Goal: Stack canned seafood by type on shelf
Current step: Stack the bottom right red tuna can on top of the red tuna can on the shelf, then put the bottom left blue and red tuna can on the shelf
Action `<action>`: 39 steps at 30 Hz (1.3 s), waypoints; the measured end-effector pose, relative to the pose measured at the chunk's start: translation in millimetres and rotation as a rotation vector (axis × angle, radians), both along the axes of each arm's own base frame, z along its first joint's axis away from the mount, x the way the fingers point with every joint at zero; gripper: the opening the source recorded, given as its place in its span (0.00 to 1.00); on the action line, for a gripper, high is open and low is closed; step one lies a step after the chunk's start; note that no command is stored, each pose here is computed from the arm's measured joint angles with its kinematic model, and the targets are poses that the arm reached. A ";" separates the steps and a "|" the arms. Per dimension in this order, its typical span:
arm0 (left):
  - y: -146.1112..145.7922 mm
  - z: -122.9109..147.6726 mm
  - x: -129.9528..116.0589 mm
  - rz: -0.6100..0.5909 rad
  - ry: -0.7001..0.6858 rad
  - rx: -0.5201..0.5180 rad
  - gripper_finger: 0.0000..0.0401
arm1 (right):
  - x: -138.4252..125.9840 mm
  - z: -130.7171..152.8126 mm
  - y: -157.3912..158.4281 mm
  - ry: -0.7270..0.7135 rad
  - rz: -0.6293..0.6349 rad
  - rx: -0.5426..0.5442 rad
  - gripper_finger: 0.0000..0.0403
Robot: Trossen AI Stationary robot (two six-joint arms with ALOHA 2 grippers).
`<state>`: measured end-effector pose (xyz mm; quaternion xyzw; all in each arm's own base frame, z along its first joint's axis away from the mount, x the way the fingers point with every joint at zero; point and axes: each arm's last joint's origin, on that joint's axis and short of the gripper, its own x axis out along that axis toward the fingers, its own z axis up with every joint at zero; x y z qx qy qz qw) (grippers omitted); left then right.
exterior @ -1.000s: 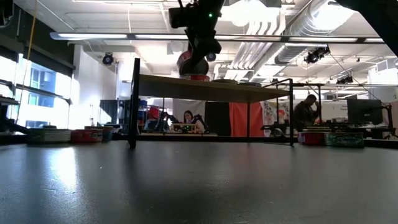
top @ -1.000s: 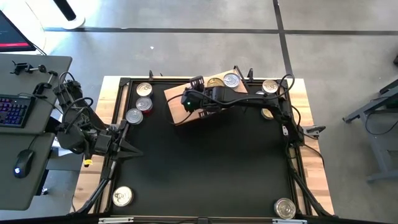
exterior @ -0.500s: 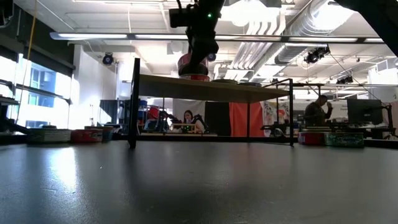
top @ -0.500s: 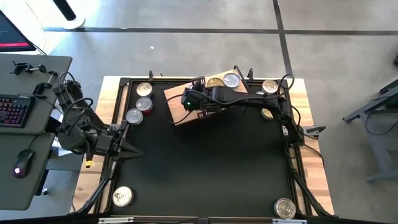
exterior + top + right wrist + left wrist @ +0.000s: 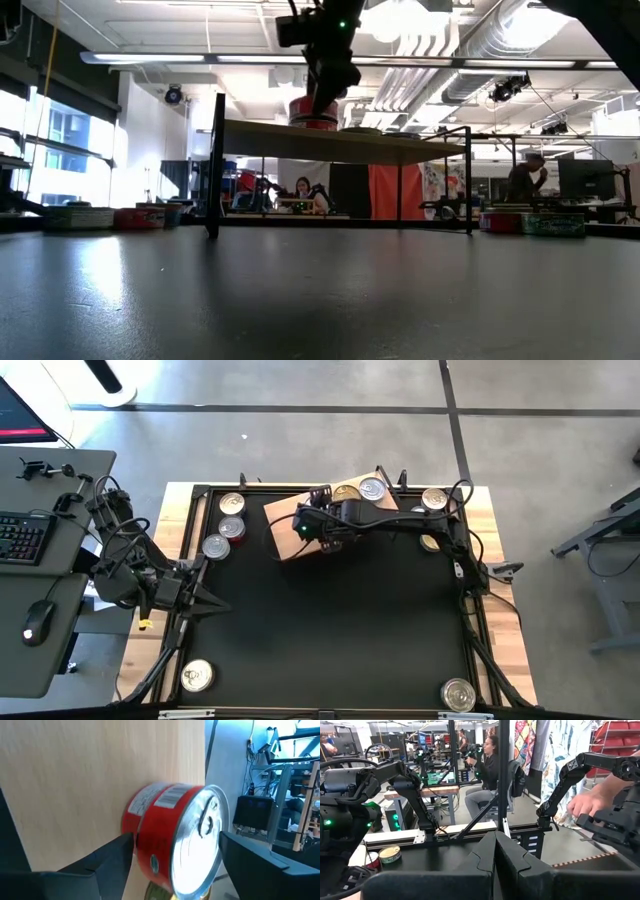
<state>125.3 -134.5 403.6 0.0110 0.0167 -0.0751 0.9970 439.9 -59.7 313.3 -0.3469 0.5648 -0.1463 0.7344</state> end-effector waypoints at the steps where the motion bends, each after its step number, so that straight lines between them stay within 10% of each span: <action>1: 0.0 -0.1 0.0 0.000 0.000 0.000 0.00 | -0.1 0.4 -0.1 -0.002 -0.002 -0.004 0.70; 16: 0.0 0.0 0.0 0.000 -0.003 0.016 0.00 | -5.6 10.7 13.7 -0.015 0.022 -0.002 0.70; 27: 8.0 -7.8 5.6 0.195 0.050 -0.051 0.00 | -41.6 62.3 45.0 -0.343 -0.144 0.563 0.70; 31: 8.4 -19.8 12.0 0.157 0.144 -0.071 0.00 | -45.5 58.4 62.2 -0.267 -0.135 0.756 0.70; 39: -21.4 -64.2 27.0 -0.022 0.578 -0.323 0.00 | -55.0 -6.9 107.9 0.060 -0.119 0.802 0.70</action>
